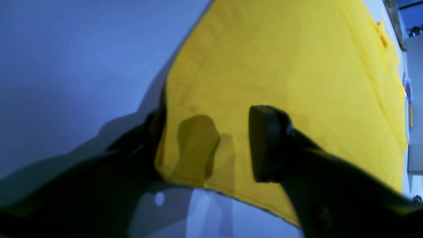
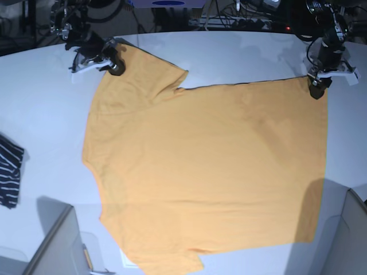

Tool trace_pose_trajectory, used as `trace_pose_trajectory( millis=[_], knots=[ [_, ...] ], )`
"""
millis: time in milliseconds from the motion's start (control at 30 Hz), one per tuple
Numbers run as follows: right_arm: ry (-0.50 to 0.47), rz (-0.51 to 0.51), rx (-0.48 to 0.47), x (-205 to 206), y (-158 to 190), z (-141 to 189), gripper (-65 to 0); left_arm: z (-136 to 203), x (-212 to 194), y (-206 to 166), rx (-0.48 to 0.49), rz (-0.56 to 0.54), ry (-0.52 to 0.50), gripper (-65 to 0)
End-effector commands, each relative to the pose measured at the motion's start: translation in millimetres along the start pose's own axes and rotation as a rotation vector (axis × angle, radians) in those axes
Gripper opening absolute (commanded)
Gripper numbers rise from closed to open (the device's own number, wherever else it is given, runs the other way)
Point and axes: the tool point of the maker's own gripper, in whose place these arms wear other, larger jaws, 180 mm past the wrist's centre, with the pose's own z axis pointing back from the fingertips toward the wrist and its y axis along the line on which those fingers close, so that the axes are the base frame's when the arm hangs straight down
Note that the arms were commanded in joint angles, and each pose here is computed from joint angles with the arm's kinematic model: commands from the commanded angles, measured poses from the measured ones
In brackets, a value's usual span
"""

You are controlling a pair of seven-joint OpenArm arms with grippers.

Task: Fold the T-shirt properly
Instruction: 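Reach both grippers to the shirt's shoulder corners and grasp them, then lift the shoulder edge with both grippers, raising the shirt off the table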

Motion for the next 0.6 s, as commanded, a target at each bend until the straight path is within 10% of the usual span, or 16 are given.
trace_pose_trajectory(
  millis=[0,167,567],
  knots=[
    [0.04,0.0,-0.085,-10,-19,3,-65.0,2,0,2,0.01,-0.012,0.02,-38.0],
    [0.036,-0.001,-0.087,-9,-20,3,-65.0,1,-6,2,0.012,-0.015,0.053,-65.0],
    [0.007,0.002,-0.085,-3,-19,12,-65.0,14,5,-7,-0.002,-0.085,0.036,-65.0]
  ],
)
